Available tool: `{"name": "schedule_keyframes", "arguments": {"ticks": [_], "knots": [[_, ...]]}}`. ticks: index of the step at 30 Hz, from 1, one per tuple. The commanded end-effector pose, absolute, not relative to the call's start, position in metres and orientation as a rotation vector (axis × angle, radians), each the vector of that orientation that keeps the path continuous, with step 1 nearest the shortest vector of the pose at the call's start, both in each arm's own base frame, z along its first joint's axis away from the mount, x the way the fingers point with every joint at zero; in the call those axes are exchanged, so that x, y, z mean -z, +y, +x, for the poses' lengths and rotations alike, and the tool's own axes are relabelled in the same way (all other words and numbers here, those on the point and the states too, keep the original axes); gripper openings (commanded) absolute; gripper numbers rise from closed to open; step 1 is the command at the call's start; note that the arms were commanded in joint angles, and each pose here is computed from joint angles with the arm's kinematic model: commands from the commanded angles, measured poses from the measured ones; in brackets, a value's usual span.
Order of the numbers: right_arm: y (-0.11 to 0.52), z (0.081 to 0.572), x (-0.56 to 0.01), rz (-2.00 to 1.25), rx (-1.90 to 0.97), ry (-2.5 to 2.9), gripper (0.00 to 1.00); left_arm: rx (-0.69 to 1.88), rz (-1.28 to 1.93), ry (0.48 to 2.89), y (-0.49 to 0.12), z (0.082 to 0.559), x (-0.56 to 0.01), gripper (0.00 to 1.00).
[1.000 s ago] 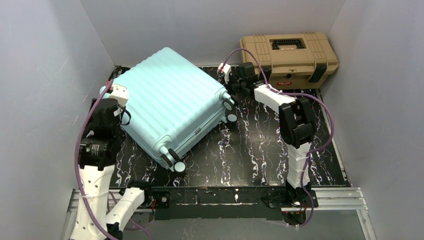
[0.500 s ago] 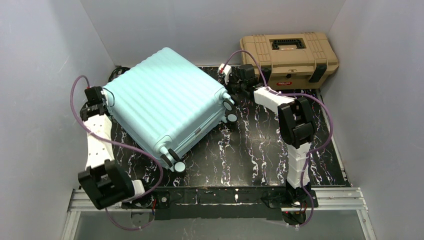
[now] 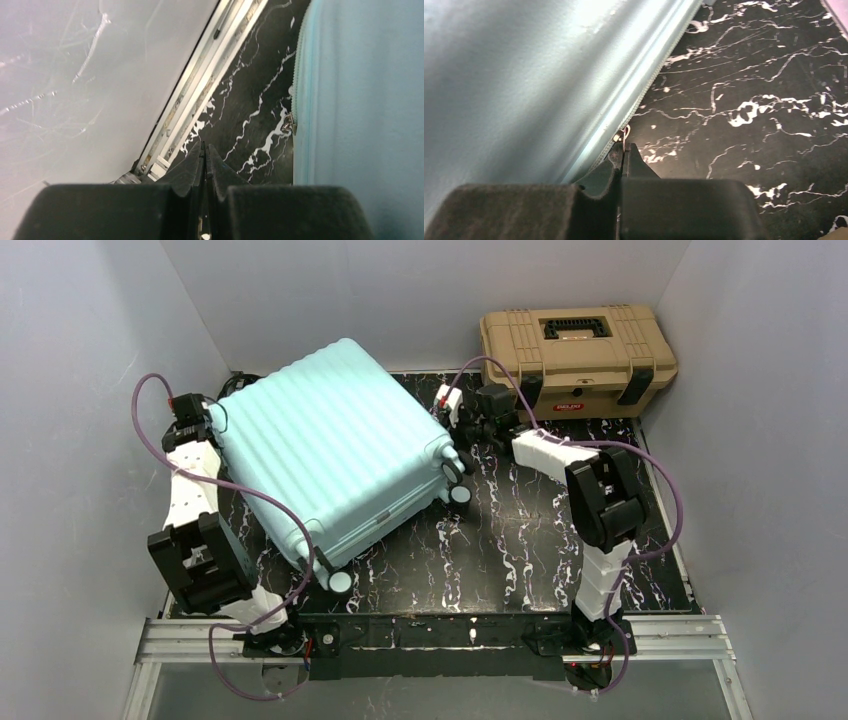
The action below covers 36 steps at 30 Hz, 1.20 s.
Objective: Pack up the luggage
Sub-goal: Zip the luggage at the center of the board.
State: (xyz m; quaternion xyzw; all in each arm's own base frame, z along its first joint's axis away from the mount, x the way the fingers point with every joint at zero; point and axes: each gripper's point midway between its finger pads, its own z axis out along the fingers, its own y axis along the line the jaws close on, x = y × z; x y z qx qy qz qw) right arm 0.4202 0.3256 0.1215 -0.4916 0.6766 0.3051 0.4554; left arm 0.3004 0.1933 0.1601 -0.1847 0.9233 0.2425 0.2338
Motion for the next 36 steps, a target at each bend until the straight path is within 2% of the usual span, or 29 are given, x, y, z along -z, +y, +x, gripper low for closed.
{"name": "schedule_keyframes", "arguments": {"ticks": [1,10,13,18,23,27,36], "knots": [[0.371,0.356,-0.15,-1.389,-0.838,1.467,0.01,-0.588,-0.386,2.581,0.166,0.33,-0.144,0.0],[0.37,0.28,-0.141,-1.467,-0.91,1.487,0.01,-0.414,-0.119,2.619,0.111,0.389,-0.13,0.0],[0.36,0.28,-0.146,-1.398,-0.834,1.544,0.01,-0.334,-0.014,2.622,0.082,0.405,-0.125,0.0],[0.325,0.321,-0.151,-1.181,-0.526,1.665,0.01,-0.202,0.144,2.63,0.038,0.423,-0.115,0.0],[0.299,0.392,-0.158,-1.036,-0.314,1.705,0.01,-0.125,0.263,2.627,0.004,0.433,-0.109,0.0],[0.301,0.44,-0.151,-0.992,-0.331,1.725,0.01,-0.107,0.297,2.627,-0.005,0.436,-0.107,0.0],[0.331,0.504,-0.144,-0.923,-0.387,1.712,0.01,-0.076,0.329,2.61,-0.011,0.438,-0.111,0.0]]}}
